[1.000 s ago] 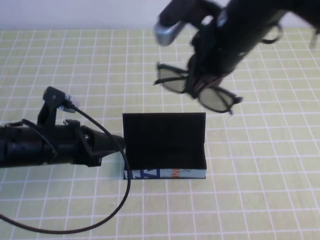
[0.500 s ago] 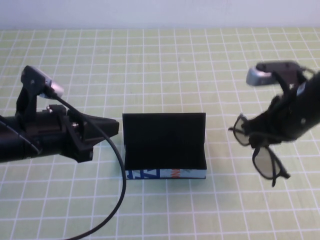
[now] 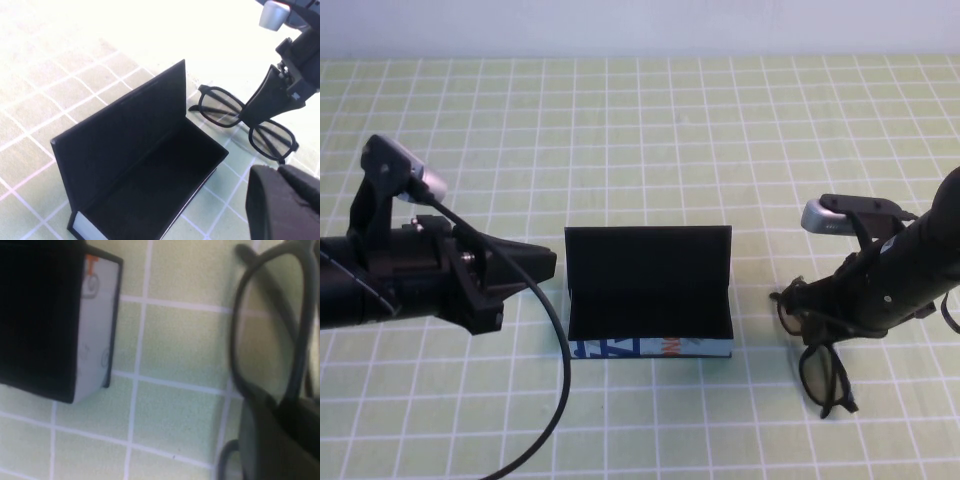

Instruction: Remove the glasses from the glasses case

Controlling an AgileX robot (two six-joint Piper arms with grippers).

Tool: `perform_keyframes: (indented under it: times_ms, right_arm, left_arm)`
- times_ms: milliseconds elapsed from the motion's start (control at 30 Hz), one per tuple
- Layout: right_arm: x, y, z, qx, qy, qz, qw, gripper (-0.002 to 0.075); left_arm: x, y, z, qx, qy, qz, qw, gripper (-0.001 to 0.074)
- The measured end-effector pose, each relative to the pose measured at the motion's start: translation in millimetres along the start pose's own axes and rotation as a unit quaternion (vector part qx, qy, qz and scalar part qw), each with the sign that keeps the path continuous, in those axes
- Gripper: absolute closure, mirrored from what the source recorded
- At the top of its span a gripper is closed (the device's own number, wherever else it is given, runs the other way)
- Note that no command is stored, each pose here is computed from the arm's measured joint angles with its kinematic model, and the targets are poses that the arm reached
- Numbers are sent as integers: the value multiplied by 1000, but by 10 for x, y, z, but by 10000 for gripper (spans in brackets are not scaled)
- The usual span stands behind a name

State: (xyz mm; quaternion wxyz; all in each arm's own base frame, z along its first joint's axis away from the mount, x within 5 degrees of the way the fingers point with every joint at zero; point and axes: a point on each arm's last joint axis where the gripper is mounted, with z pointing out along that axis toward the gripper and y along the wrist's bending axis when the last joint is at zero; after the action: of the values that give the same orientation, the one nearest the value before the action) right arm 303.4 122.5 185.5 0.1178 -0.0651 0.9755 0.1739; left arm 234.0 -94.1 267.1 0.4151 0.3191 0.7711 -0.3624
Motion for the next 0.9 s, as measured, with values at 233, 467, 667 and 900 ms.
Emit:
perform_keyframes:
  times_ms: [233, 467, 667, 900]
  right_arm:
    - [-2, 15, -47, -2, -7, -2, 1000, 438]
    - [68, 172, -570, -23, -53, -26, 998, 475]
    - [425, 315, -1194, -48, -82, -59, 994, 610]
    - [1237, 331, -1831, -72, -185, -100, 975, 700]
  left_arm:
    - [3, -2, -3, -1, 3, 3, 1000, 739]
    - [-30, 40, -5, -24, -16, -13, 1000, 739]
    - [-128, -70, -119, -35, -41, 5, 999, 739]
    - [-211, -445, -496, -87, -101, 53, 990, 739]
